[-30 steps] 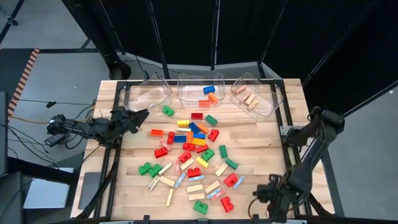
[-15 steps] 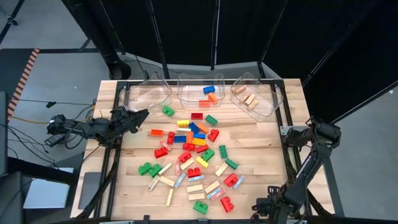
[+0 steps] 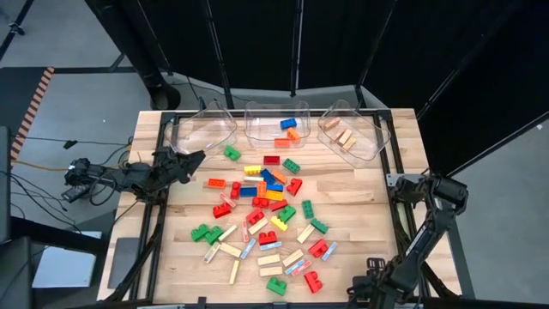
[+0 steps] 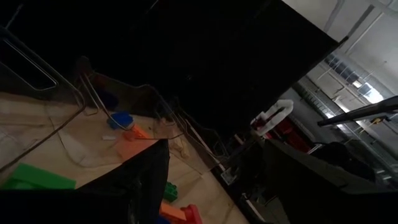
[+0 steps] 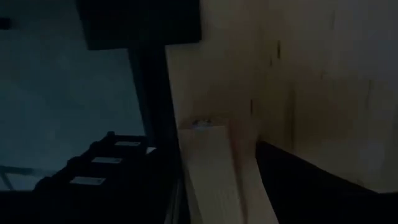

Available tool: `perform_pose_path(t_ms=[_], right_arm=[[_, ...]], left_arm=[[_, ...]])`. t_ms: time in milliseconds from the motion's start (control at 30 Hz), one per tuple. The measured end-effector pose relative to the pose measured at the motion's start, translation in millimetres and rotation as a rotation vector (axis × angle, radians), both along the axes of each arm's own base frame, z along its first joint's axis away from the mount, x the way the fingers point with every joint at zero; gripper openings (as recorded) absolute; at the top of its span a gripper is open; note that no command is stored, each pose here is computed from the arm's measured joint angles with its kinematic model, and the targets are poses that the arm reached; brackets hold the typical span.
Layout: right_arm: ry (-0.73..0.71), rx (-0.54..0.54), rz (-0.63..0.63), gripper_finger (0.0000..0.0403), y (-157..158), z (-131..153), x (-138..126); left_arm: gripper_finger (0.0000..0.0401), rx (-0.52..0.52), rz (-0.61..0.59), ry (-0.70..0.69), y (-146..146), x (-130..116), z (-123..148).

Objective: Sort blocks by size
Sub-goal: Put the brown wooden block into the right transparent bin

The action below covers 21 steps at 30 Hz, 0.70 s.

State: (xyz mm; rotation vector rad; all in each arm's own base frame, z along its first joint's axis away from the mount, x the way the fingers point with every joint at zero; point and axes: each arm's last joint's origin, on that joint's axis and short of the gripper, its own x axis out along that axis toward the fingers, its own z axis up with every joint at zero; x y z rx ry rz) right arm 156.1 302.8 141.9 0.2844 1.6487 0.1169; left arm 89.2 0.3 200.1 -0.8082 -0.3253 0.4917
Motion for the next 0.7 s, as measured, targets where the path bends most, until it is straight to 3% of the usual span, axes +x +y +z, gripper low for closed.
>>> perform_pose_path(t_ms=[100,300,567,700], right_arm=[[0.007,-0.009,0.006,0.0179,-2.6,-1.8,0.4],[-0.005,0.012,0.060,0.0018,-5.5,-0.2,7.1],[-0.056,0.010,0.096,0.0007,-21.0,0.2,34.1],[-0.086,-0.072,0.097,0.0006,-38.0,-2.1,49.0]], left_arm=[[0.0269,-0.001,0.000,-0.005,0.0,-0.1,0.5],[0.0269,-0.002,0.001,-0.008,0.0,-0.1,0.7],[0.0269,-0.002,0.001,-0.009,0.0,-0.1,0.9],[0.0269,-0.002,0.001,-0.009,0.0,-0.1,0.9]])
